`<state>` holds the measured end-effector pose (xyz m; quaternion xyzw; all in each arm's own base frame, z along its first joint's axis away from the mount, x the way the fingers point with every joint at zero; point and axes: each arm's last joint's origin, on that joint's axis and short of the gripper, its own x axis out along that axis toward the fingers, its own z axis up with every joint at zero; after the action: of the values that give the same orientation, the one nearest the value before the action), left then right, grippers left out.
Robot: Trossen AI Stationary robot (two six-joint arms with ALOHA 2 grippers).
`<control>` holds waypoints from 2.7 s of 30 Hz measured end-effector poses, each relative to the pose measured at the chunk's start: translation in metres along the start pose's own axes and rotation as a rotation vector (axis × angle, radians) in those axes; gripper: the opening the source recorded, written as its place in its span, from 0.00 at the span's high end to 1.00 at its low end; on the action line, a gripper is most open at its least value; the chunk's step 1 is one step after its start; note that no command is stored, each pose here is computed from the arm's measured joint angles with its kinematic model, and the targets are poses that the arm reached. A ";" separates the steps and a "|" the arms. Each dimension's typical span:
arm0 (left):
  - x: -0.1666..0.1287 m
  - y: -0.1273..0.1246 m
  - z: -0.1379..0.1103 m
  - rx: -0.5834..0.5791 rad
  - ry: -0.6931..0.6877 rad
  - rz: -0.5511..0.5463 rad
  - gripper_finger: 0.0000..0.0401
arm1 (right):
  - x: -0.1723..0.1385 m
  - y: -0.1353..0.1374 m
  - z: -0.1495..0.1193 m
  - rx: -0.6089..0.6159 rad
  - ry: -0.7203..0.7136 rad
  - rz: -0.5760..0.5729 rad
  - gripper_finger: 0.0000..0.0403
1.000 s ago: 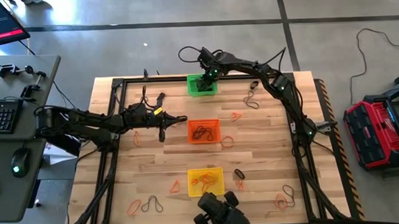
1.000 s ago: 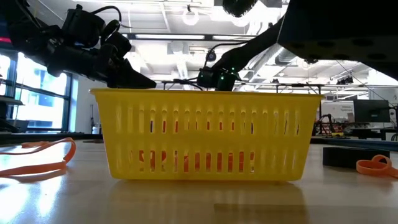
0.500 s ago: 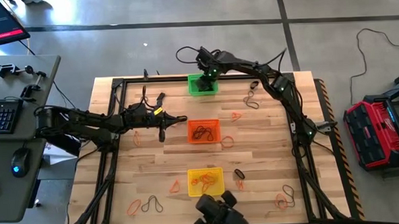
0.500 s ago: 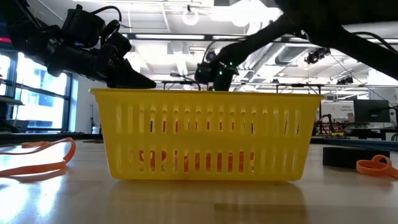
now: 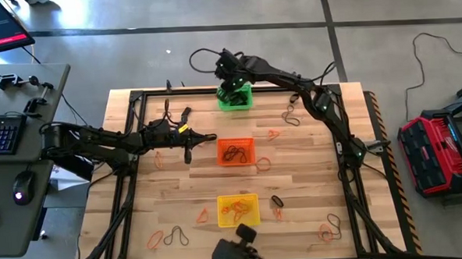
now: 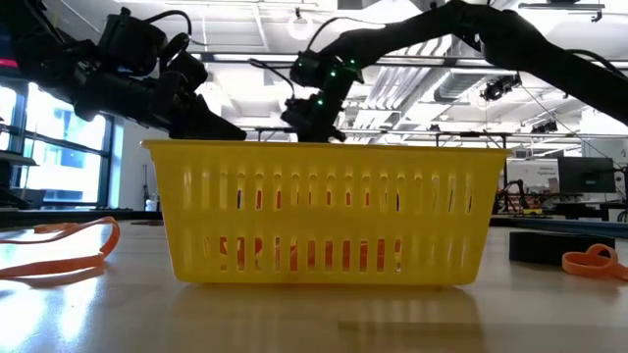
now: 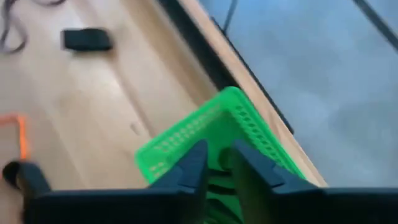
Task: Sort rubber bands into baskets
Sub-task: Put the orange rubber band into the yellow bin
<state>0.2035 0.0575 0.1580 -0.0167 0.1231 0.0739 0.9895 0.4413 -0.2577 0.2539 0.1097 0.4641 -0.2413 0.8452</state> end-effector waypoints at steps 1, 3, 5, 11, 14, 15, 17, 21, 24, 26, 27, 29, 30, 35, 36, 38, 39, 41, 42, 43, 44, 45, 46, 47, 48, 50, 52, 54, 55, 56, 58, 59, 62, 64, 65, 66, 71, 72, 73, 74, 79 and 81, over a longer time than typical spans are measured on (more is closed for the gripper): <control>0.000 0.000 0.000 0.000 0.000 0.000 1.00 | 0.001 0.004 0.000 -0.027 -0.010 0.019 0.93; 0.000 0.000 0.000 -0.002 0.003 0.000 1.00 | 0.002 0.010 0.001 -0.061 -0.026 0.085 0.98; 0.000 0.000 -0.001 -0.002 0.011 0.000 1.00 | 0.003 0.018 0.004 -0.092 -0.063 0.133 0.98; -0.001 0.000 -0.004 0.001 0.044 -0.001 1.00 | -0.005 0.039 0.011 -0.155 -0.145 0.152 0.99; -0.002 0.000 -0.003 0.006 0.044 -0.001 1.00 | -0.009 0.047 0.014 -0.177 -0.176 0.161 1.00; -0.002 -0.001 -0.003 0.011 0.044 -0.003 1.00 | -0.009 0.049 0.014 -0.184 -0.180 0.162 1.00; -0.002 -0.001 -0.002 0.019 0.041 -0.004 1.00 | -0.008 0.053 0.014 -0.195 -0.191 0.166 1.00; -0.004 -0.001 -0.001 0.018 0.048 -0.004 1.00 | -0.001 0.062 0.011 -0.209 -0.227 0.175 1.00; -0.007 -0.002 0.000 0.017 0.056 -0.006 1.00 | 0.008 0.069 0.006 -0.198 -0.250 0.185 1.00; -0.008 -0.003 0.001 0.020 0.048 -0.010 1.00 | 0.014 0.076 0.000 -0.202 -0.257 0.191 1.00; -0.009 -0.003 0.002 0.022 0.051 -0.013 1.00 | 0.017 0.080 -0.003 -0.206 -0.266 0.189 1.00; -0.010 -0.005 0.004 0.027 0.039 -0.020 1.00 | 0.022 0.085 -0.011 -0.206 -0.271 0.173 1.00; -0.011 -0.006 0.004 0.027 0.041 -0.024 1.00 | 0.023 0.087 -0.015 -0.198 -0.278 0.168 1.00; -0.015 -0.010 0.004 0.029 0.064 -0.049 1.00 | 0.009 0.089 -0.038 -0.158 -0.353 0.179 1.00; -0.016 -0.011 0.005 0.030 0.065 -0.055 1.00 | 0.004 0.088 -0.044 -0.145 -0.373 0.181 1.00; -0.017 -0.013 0.003 0.030 0.085 -0.064 1.00 | -0.002 0.087 -0.059 -0.136 -0.408 0.184 1.00; -0.017 -0.014 0.003 0.029 0.092 -0.069 1.00 | -0.006 0.088 -0.068 -0.129 -0.424 0.188 1.00; -0.018 -0.016 0.001 0.024 0.112 -0.080 1.00 | -0.012 0.093 -0.087 -0.118 -0.456 0.198 1.00; -0.018 -0.017 0.000 0.019 0.125 -0.087 1.00 | -0.016 0.096 -0.098 -0.111 -0.464 0.196 1.00; -0.018 -0.019 -0.002 0.013 0.139 -0.095 1.00 | -0.019 0.099 -0.107 -0.109 -0.478 0.187 1.00; -0.018 -0.021 -0.003 0.007 0.150 -0.101 1.00 | -0.023 0.103 -0.117 -0.112 -0.485 0.178 1.00; -0.018 -0.024 -0.004 0.004 0.162 -0.111 1.00 | -0.025 0.107 -0.128 -0.118 -0.489 0.165 1.00; -0.018 -0.027 -0.005 0.006 0.173 -0.122 1.00 | -0.028 0.111 -0.138 -0.124 -0.489 0.151 1.00; -0.018 -0.030 -0.006 0.009 0.187 -0.135 1.00 | -0.028 0.115 -0.148 -0.131 -0.484 0.136 1.00; -0.019 -0.034 -0.007 0.009 0.202 -0.144 1.00 | -0.030 0.119 -0.157 -0.137 -0.486 0.125 1.00; -0.019 -0.042 -0.009 0.002 0.219 -0.146 1.00 | -0.033 0.128 -0.173 -0.138 -0.486 0.110 1.00; -0.020 -0.050 -0.011 -0.005 0.234 -0.152 1.00 | -0.036 0.136 -0.185 -0.124 -0.493 0.108 1.00; -0.022 -0.059 -0.012 -0.019 0.247 -0.169 1.00 | -0.038 0.144 -0.196 -0.118 -0.496 0.102 1.00; -0.023 -0.064 -0.013 -0.025 0.253 -0.180 1.00 | -0.038 0.148 -0.200 -0.115 -0.502 0.096 1.00; -0.024 -0.069 -0.013 -0.035 0.257 -0.188 1.00 | -0.039 0.152 -0.203 -0.113 -0.509 0.092 1.00; -0.027 -0.080 -0.014 -0.054 0.263 -0.193 1.00 | -0.041 0.160 -0.208 -0.118 -0.512 0.084 1.00; -0.028 -0.085 -0.015 -0.059 0.264 -0.194 1.00 | -0.043 0.163 -0.209 -0.123 -0.515 0.082 1.00; -0.034 -0.099 -0.017 -0.056 0.265 -0.216 1.00 | -0.047 0.173 -0.213 -0.134 -0.531 0.084 1.00; -0.038 -0.108 -0.018 -0.070 0.266 -0.231 1.00 | -0.049 0.179 -0.214 -0.139 -0.545 0.094 1.00; -0.040 -0.112 -0.018 -0.079 0.268 -0.234 1.00 | -0.050 0.181 -0.215 -0.141 -0.549 0.100 1.00; -0.042 -0.116 -0.019 -0.089 0.270 -0.233 1.00 | -0.051 0.182 -0.216 -0.144 -0.549 0.104 1.00; -0.049 -0.132 -0.022 -0.148 0.294 -0.203 0.96 | -0.052 0.187 -0.219 -0.149 -0.543 0.116 1.00; -0.049 -0.135 -0.020 -0.159 0.306 -0.194 0.94 | -0.052 0.187 -0.219 -0.150 -0.543 0.116 1.00; -0.049 -0.139 -0.019 -0.167 0.316 -0.191 0.92 | -0.052 0.187 -0.219 -0.151 -0.544 0.116 1.00; -0.048 -0.142 -0.018 -0.169 0.327 -0.187 0.90 | -0.052 0.187 -0.219 -0.151 -0.543 0.115 1.00; -0.038 -0.161 -0.014 -0.158 0.359 -0.187 0.80 | -0.052 0.187 -0.219 -0.150 -0.538 0.112 1.00; -0.032 -0.168 -0.015 -0.143 0.383 -0.182 0.77 | -0.052 0.187 -0.219 -0.152 -0.537 0.114 1.00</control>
<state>0.1942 -0.1139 0.1537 -0.1118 0.3010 -0.0115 0.9470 0.3527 0.0091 0.1706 0.0042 0.2335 -0.1785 0.9558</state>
